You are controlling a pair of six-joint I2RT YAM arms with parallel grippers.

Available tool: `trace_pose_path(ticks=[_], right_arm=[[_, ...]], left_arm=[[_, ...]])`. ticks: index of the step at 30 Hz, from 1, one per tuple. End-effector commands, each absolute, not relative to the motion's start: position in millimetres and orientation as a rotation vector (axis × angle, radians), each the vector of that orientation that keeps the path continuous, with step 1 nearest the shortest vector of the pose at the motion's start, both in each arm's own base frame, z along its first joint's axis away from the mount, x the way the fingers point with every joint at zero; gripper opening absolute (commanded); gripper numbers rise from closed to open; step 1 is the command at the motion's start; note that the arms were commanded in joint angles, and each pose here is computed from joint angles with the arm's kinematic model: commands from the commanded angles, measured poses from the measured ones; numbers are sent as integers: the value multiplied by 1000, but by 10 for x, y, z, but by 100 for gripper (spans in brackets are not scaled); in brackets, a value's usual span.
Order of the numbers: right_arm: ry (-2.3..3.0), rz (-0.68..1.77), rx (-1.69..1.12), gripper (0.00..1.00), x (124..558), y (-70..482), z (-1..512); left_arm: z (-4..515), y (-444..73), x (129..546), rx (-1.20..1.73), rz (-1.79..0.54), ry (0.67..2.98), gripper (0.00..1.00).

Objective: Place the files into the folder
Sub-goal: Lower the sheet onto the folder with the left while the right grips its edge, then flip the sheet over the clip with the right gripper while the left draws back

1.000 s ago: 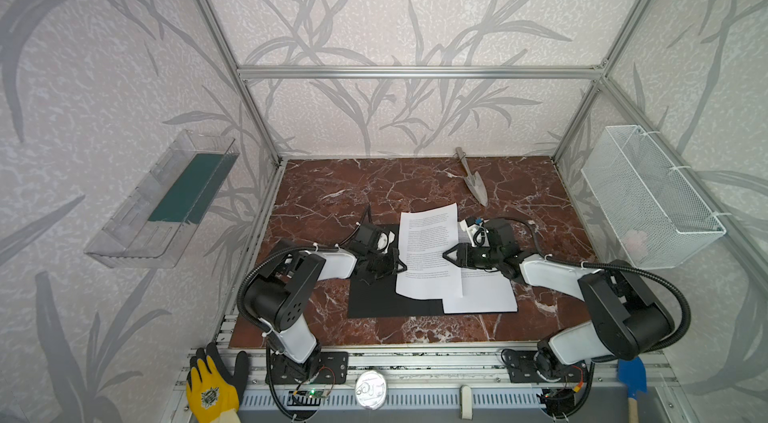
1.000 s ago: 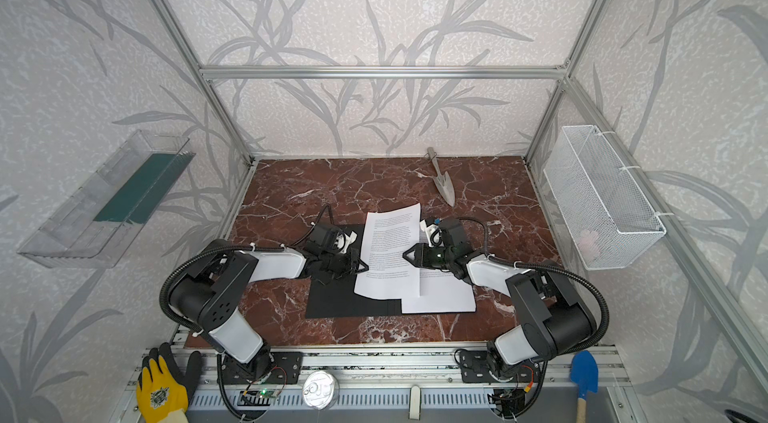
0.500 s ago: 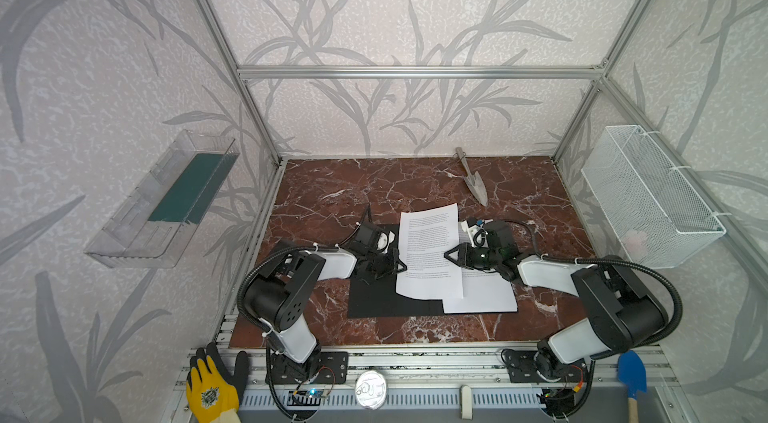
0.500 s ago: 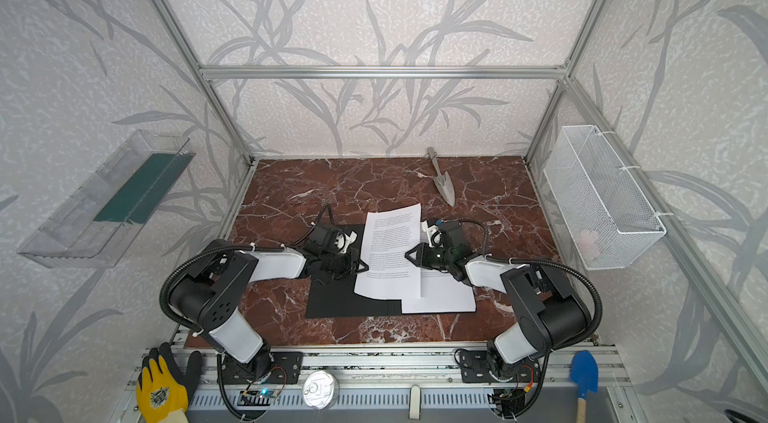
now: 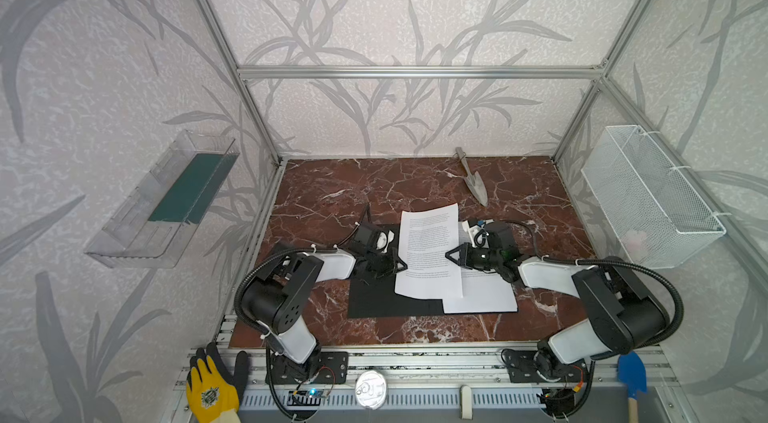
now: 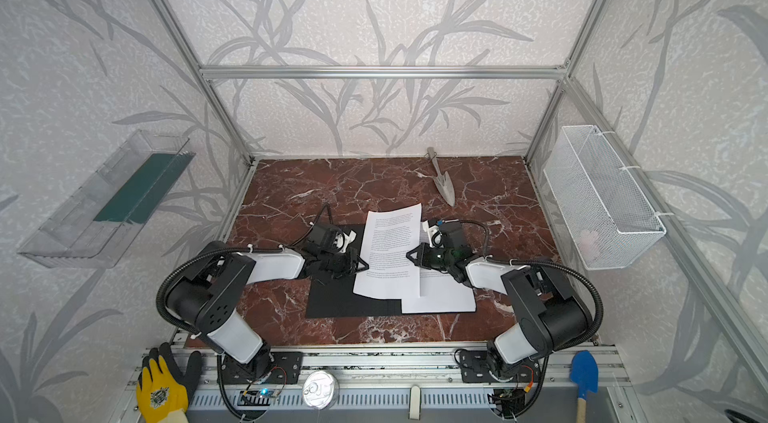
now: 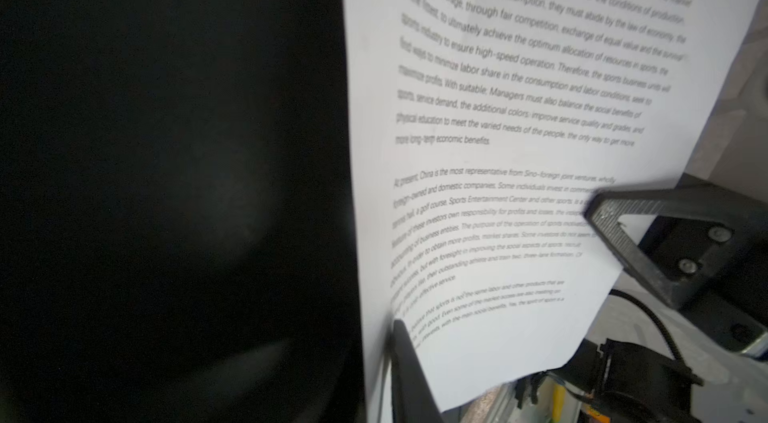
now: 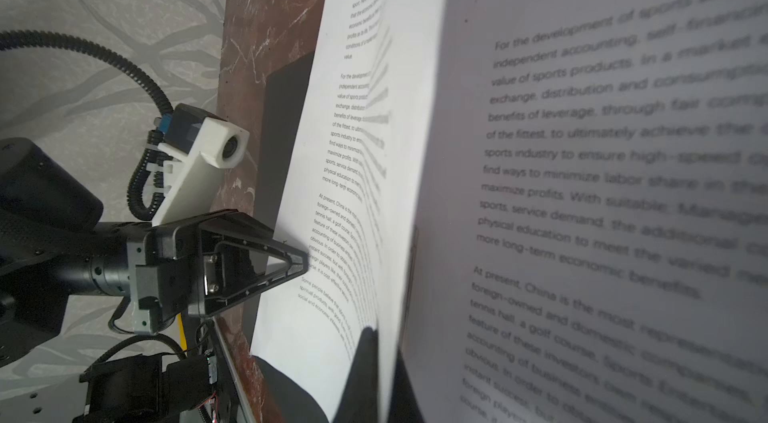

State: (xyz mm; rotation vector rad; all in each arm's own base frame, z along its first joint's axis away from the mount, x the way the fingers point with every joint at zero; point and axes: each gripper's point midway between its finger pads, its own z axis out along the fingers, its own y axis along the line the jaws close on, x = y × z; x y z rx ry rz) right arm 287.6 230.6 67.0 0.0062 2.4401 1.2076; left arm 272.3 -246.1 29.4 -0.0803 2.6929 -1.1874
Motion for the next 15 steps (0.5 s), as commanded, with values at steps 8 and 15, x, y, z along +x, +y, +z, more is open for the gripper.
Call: trace_pose_path(ticks=[8,15], right_arm=[[2366,1082,-256,0,2700,2203,1379],[2402,831,-328,0,2559,1858,1628]], left_arm=[[1071,-2405,2627,72,-1163,2413,55],[1747,-2190,2418,152,-1028,2101,97]])
